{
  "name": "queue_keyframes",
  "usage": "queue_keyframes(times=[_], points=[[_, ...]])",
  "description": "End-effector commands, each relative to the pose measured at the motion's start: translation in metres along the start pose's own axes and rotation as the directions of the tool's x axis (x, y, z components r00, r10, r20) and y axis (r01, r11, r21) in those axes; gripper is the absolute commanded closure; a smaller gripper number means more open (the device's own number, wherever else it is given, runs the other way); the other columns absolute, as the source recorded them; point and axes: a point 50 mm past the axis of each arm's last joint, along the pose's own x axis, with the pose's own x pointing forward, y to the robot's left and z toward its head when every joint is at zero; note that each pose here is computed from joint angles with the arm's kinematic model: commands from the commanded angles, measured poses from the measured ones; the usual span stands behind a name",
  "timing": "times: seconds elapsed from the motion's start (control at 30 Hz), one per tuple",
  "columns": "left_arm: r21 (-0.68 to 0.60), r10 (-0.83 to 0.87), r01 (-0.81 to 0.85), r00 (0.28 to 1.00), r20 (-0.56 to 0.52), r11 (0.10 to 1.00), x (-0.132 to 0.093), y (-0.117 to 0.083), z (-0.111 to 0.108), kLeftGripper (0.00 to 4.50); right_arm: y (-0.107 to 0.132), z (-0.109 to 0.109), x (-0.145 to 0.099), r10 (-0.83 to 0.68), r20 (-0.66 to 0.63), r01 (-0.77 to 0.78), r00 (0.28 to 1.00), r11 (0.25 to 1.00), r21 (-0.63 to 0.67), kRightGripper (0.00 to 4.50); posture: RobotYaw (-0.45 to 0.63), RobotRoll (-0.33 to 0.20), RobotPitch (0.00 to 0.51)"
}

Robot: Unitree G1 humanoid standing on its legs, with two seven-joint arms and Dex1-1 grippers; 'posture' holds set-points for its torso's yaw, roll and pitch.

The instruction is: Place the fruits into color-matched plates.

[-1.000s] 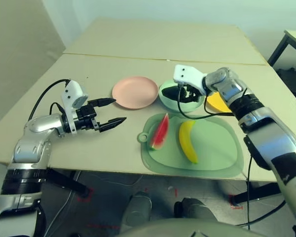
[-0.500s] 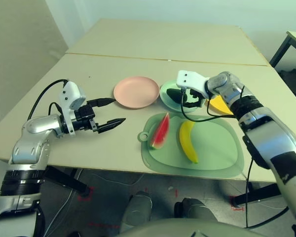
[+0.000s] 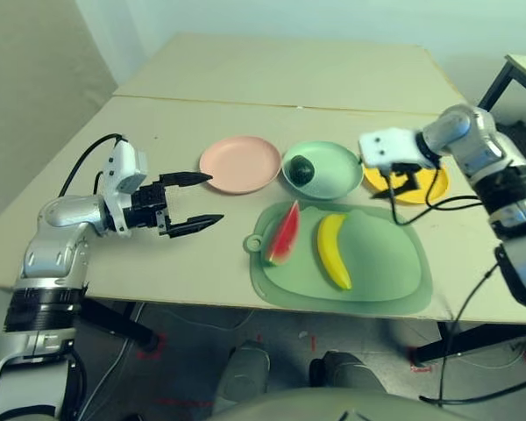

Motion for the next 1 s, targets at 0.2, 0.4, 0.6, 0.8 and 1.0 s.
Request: queue_keyframes(times=[0.2,0.4,0.6,0.8,1.0], points=[[-0.031,-0.159,0.160,0.987,0.005,0.987,0.008,-0.012,0.004,0.00,-0.002,0.053,0.027,0.083,0.107,-0.051,0.991,0.960,-0.275,0.05,0.16,0.000,0.038],[-0.040,-0.153,0.153,0.988,0.000,0.987,0.004,-0.011,0.005,0.00,-0.005,0.065,0.039,0.090,0.127,-0.046,0.988,0.950,-0.310,0.05,0.17,0.000,0.040],[-0.040,-0.133,0.133,0.991,-0.005,0.990,0.005,-0.011,0.004,0.00,0.004,0.068,0.057,0.147,0.129,-0.097,0.981,0.939,-0.331,0.05,0.18,0.000,0.049],[-0.045,-0.129,0.128,0.992,-0.007,0.991,0.006,-0.013,0.002,0.00,0.009,0.068,0.075,0.186,0.119,-0.136,0.975,0.930,-0.340,0.05,0.19,0.000,0.059],[-0.047,-0.127,0.127,0.992,-0.009,0.991,0.006,-0.016,0.002,0.00,0.011,0.073,0.091,0.215,0.128,-0.156,0.968,0.919,-0.363,0.05,0.20,0.000,0.068]])
